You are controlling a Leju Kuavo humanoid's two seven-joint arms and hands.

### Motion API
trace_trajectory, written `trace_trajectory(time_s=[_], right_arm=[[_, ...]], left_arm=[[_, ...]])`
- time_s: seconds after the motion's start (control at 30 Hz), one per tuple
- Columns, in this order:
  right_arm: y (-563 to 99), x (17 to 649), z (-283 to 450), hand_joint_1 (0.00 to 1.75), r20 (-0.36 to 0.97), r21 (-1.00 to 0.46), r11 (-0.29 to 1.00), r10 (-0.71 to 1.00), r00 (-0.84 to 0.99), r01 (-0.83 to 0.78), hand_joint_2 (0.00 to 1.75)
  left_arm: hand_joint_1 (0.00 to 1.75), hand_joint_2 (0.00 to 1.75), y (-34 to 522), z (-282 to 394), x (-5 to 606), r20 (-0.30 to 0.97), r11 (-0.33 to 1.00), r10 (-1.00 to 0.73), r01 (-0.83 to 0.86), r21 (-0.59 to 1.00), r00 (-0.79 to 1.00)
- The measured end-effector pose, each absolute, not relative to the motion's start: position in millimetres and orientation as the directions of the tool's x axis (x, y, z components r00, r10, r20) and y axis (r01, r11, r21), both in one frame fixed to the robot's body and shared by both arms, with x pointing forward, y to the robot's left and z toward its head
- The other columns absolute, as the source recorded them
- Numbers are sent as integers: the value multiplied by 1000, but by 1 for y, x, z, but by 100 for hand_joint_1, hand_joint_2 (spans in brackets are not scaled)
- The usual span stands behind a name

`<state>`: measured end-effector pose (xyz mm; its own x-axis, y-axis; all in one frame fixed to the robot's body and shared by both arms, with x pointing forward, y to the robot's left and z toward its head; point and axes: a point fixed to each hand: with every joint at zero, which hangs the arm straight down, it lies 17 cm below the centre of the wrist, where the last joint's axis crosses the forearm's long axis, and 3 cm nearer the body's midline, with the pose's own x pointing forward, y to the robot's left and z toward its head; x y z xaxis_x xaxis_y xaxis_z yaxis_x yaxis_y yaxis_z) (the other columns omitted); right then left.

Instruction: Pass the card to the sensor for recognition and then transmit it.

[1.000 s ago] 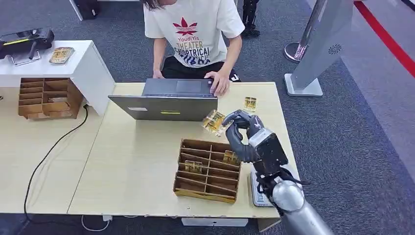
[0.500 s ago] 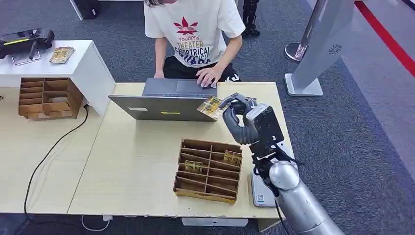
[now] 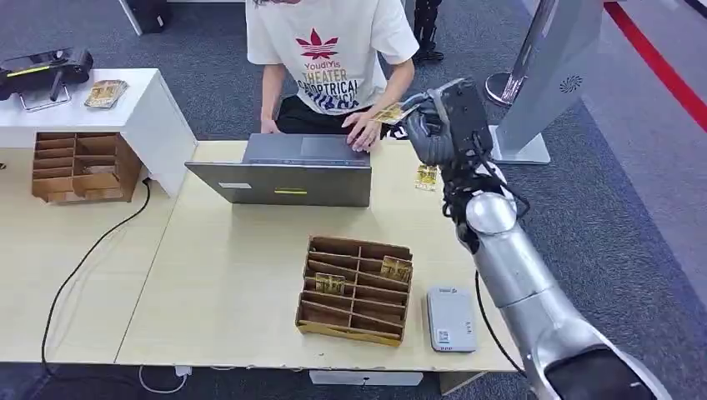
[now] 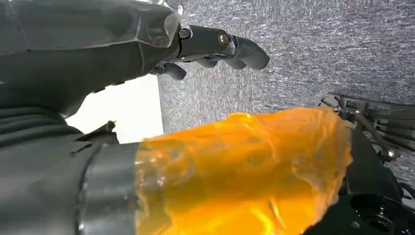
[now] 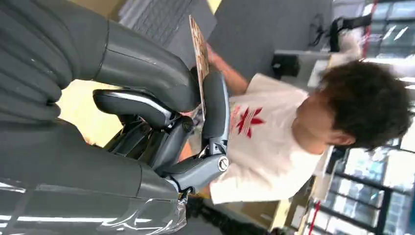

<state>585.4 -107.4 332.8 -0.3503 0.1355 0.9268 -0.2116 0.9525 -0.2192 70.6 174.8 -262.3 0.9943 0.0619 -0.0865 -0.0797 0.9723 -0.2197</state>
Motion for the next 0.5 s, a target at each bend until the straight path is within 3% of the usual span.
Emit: trace_trajectory(time_s=[0.5], right_arm=[[-109, 618, 284, 175, 927, -346, 924, 310, -213, -161, 175]], left_arm=[[0, 0, 174, -261, 77, -80, 976, 13, -30, -217, 997]])
